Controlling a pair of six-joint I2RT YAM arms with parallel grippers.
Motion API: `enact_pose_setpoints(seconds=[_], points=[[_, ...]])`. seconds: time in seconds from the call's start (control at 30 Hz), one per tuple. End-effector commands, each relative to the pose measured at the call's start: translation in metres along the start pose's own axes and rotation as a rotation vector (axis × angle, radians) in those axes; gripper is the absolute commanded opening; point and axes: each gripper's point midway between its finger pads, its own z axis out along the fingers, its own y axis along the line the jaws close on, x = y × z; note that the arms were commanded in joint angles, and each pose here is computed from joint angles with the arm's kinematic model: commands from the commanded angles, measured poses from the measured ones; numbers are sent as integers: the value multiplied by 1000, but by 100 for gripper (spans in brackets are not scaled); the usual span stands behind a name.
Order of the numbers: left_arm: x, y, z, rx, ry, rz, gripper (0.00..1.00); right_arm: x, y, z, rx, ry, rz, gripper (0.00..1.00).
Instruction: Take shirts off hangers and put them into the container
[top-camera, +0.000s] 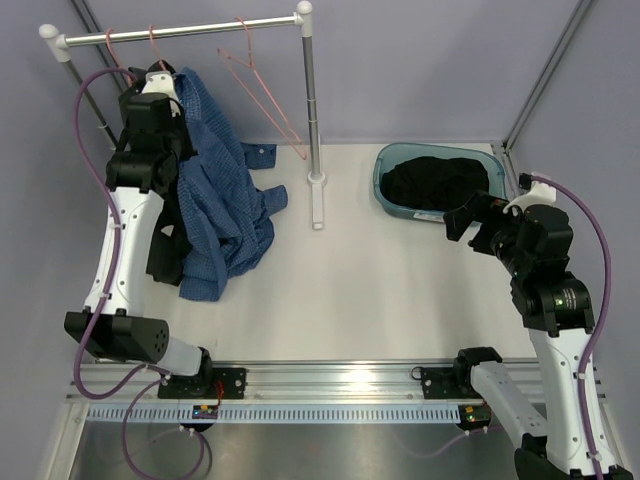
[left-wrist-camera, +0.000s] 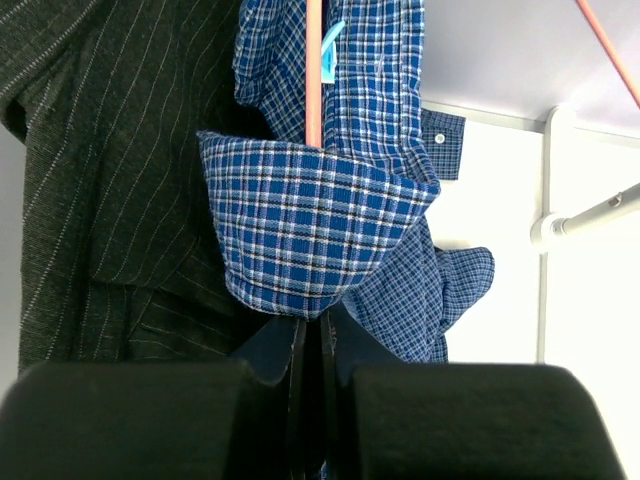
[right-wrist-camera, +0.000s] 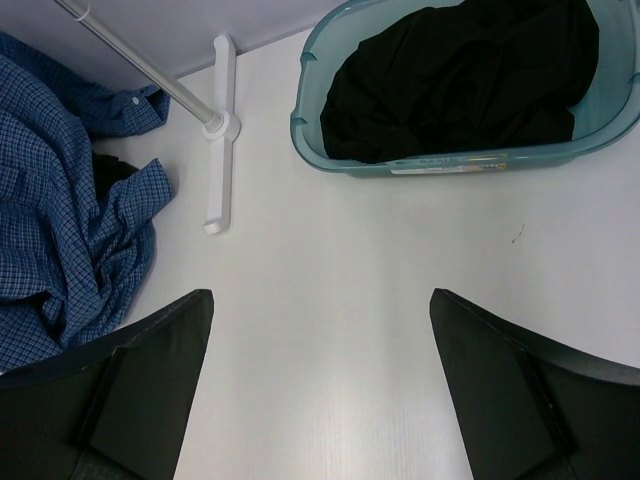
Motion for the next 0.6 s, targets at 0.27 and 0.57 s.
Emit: enact_pose_setpoints(seconds=[0.27, 0.57], points=[[-81, -10, -70, 145, -307, -8, 0, 8, 8, -5, -54, 28, -15, 99], [-87, -6, -120, 191, -365, -23, 0, 8, 10, -6, -67, 28, -17, 99]])
